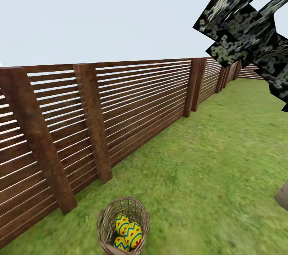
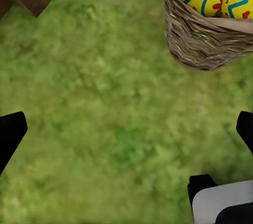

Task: Take the three Easter eggs out of the wicker basket on the lawn in the garden, then place them on the lawn next to a single tree (choose any tree) so that all three eggs are next to the same tree and none are left in the basket.

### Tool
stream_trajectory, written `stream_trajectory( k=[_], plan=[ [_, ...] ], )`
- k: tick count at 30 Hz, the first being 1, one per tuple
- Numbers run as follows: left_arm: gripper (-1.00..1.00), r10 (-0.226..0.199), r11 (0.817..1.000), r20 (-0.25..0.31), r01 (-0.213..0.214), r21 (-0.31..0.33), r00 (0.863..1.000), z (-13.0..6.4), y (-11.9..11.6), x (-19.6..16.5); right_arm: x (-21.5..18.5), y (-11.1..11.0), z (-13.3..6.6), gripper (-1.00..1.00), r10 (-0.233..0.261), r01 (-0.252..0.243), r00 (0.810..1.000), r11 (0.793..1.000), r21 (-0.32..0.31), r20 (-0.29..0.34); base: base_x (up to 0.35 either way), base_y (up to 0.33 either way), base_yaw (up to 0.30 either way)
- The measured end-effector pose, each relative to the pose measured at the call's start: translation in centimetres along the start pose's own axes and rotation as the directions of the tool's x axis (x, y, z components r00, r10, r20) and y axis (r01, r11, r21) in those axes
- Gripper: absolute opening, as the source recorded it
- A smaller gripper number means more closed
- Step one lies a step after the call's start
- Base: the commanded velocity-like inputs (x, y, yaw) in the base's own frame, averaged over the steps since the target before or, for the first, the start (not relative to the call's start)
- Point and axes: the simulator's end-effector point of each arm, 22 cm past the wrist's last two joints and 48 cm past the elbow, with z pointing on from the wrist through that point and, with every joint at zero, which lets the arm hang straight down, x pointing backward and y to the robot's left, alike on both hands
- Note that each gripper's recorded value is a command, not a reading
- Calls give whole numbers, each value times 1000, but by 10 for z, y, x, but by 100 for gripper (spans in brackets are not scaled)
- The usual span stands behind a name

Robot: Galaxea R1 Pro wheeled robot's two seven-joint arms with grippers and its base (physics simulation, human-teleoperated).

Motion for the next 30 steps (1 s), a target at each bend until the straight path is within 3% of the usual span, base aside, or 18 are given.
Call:
stream_trajectory(
  k=[30],
  plan=[
    [100, 5, 1000, 5, -5, -9, 1000, -1, 2, 0, 31, -2, 3, 100, 26, -26, 998, 1000, 1, -64, 127, 138, 40]
  ],
)
